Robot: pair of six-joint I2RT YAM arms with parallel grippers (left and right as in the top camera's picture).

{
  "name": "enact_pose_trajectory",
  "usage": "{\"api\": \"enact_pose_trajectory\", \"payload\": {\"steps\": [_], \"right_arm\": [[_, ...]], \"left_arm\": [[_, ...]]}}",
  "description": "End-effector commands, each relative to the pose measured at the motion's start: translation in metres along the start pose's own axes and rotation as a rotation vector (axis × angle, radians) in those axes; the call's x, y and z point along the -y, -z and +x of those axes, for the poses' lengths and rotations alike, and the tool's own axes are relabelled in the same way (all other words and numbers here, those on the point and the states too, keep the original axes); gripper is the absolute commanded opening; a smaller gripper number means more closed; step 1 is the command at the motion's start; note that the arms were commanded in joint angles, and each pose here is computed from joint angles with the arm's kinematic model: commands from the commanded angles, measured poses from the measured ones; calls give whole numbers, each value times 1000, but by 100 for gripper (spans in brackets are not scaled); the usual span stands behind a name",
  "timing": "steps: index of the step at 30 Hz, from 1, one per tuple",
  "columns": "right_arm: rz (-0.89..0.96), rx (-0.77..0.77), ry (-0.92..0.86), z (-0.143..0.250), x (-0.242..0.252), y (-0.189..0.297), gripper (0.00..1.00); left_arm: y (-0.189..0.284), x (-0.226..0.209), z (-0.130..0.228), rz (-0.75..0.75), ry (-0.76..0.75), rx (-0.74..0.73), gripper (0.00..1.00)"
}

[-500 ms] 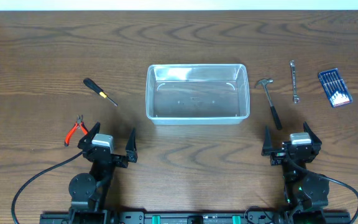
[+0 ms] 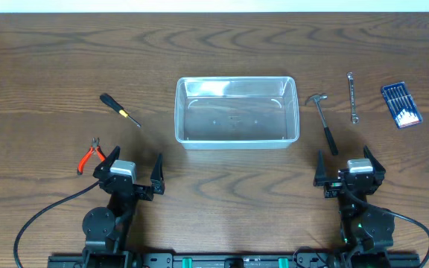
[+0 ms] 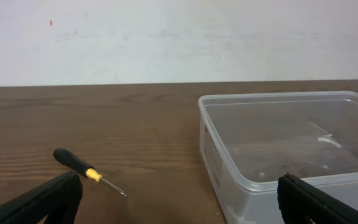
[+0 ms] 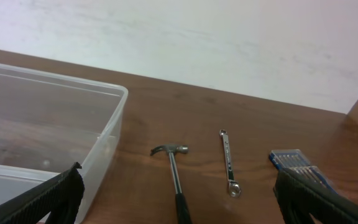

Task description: Pack container

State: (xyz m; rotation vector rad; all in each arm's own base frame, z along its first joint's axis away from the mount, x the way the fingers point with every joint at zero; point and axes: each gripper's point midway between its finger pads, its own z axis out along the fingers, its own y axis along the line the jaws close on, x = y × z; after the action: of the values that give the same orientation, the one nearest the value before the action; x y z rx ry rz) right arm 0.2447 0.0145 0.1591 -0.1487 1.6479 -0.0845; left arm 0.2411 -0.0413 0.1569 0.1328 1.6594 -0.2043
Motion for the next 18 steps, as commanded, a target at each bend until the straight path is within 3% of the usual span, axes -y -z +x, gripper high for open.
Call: {"api": "enact_pose_trajectory", "payload": {"steps": [1, 18], "right_arm": [[-1, 1, -14, 1, 0, 0, 99], [-1, 1, -14, 1, 0, 0, 99]], "left_arm": [[-1, 3, 15, 23, 13, -45, 98], [-1, 3, 15, 23, 13, -45, 98]]}}
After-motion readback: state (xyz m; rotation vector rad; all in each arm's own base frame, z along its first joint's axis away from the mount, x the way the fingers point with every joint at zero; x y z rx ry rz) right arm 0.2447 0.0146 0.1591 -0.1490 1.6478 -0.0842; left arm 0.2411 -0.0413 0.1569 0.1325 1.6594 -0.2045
